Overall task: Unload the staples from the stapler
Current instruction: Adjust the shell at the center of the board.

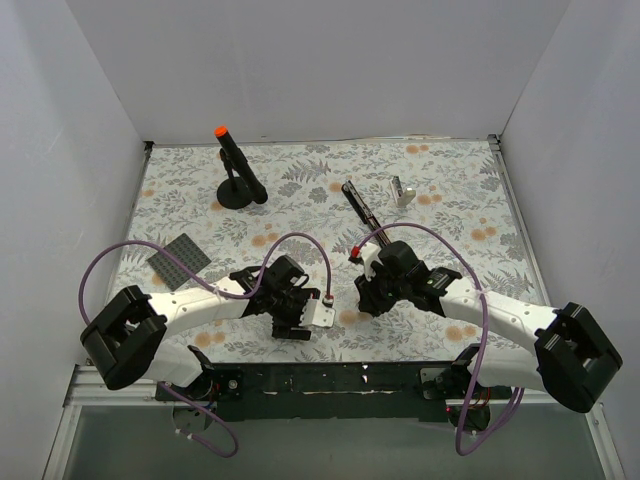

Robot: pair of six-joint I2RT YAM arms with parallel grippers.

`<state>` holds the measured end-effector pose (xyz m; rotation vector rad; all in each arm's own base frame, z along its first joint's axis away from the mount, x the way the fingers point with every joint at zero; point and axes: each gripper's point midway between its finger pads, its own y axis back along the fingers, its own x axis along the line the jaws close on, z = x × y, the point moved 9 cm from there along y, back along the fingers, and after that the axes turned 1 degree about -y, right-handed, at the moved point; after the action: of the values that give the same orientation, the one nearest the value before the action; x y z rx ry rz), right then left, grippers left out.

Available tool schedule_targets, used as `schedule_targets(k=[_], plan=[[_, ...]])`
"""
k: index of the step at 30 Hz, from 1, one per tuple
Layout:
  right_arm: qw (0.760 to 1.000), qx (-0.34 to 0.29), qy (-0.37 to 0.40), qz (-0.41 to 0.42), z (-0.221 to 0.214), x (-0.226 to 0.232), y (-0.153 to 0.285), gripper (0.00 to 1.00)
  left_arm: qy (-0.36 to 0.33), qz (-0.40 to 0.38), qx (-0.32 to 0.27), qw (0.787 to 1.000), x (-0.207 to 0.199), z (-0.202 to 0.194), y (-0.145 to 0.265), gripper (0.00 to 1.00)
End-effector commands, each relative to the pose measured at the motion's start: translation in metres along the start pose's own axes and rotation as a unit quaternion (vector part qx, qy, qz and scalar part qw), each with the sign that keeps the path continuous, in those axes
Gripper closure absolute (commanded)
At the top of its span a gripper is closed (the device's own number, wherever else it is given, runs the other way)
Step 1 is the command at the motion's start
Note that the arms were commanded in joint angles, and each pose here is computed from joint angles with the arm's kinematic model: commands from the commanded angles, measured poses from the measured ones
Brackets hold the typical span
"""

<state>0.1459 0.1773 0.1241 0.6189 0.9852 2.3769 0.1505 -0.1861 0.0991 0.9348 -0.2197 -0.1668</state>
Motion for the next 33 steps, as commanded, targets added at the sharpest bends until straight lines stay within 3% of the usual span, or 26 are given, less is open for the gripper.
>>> schedule_targets(k=[1, 24, 33], plan=[[0.999, -0.029, 0.009, 0.008, 0.0082, 0.0005, 0.0035, 0.84, -0.006, -0.003, -0.008, 1.000, -0.0035, 0.0016, -0.0014, 0.36], [0.999, -0.033, 0.009, 0.009, 0.0101, 0.0005, 0.0059, 0.84, 0.000, -0.008, -0.006, 1.000, -0.0047, 0.0055, -0.0018, 0.61], [0.999, -0.032, 0.009, 0.013, 0.0102, 0.0009, 0.0037, 0.84, 0.006, -0.001, -0.016, 1.000, -0.0071, 0.0086, 0.0010, 0.64]])
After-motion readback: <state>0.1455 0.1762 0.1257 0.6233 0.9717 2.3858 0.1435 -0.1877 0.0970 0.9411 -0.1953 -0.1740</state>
